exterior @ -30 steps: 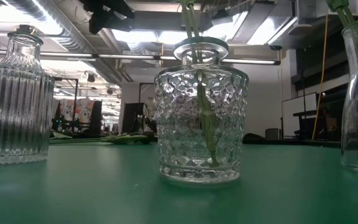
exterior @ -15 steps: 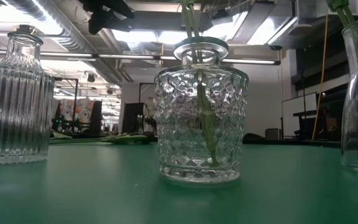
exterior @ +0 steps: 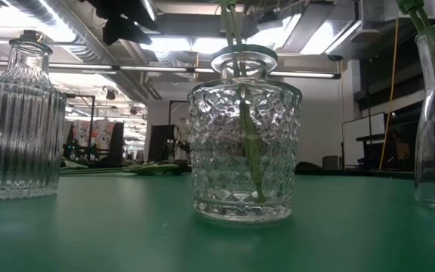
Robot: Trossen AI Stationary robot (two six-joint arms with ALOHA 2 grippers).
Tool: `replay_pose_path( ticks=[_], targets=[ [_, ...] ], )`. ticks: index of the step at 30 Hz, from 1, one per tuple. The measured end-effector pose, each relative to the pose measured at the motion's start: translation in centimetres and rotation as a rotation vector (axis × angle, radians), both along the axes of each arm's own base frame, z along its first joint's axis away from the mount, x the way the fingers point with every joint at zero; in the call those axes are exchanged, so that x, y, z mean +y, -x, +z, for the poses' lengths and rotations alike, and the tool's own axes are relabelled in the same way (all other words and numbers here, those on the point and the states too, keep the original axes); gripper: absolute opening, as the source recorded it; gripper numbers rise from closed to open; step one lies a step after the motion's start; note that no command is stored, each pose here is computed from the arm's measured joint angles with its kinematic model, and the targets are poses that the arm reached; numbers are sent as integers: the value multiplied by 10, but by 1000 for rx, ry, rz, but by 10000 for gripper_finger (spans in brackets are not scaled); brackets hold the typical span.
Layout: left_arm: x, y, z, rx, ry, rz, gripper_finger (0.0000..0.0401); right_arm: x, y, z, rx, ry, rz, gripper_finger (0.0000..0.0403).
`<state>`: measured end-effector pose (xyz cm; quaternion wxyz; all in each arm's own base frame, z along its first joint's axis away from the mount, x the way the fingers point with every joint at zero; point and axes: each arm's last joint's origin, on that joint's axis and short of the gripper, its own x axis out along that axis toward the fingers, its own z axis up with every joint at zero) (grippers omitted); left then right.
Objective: Sort flowers into vase by color
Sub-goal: Put the white tulip into the middle transparent vase
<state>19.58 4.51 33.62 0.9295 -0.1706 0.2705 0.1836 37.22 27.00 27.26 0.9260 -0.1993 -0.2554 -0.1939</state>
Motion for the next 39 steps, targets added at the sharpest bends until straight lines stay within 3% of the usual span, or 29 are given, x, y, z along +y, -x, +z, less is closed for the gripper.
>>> replay_pose_path(
  ticks=[6,13,20,25,28,33,39],
  targets=[
    [0,0,0,-6,10,7,200,3,1,-3,-10,26,28,0],
    [0,0,1,-13,14,11,200,16,-1,-31,64,-58,20,0],
    [0,-1,1,-20,20,16,200,25,3,-28,69,-64,12,0],
    [-4,-2,1,-22,27,-11,200,38,10,-10,28,-59,31,0],
    [-13,-4,4,-60,57,-100,200,45,13,11,1,-31,-7,0],
    [-40,0,19,-188,125,-363,200,48,22,60,-62,23,-98,0],
    [-77,19,52,-466,144,-582,200,48,36,102,-152,60,-142,0]
  ],
)
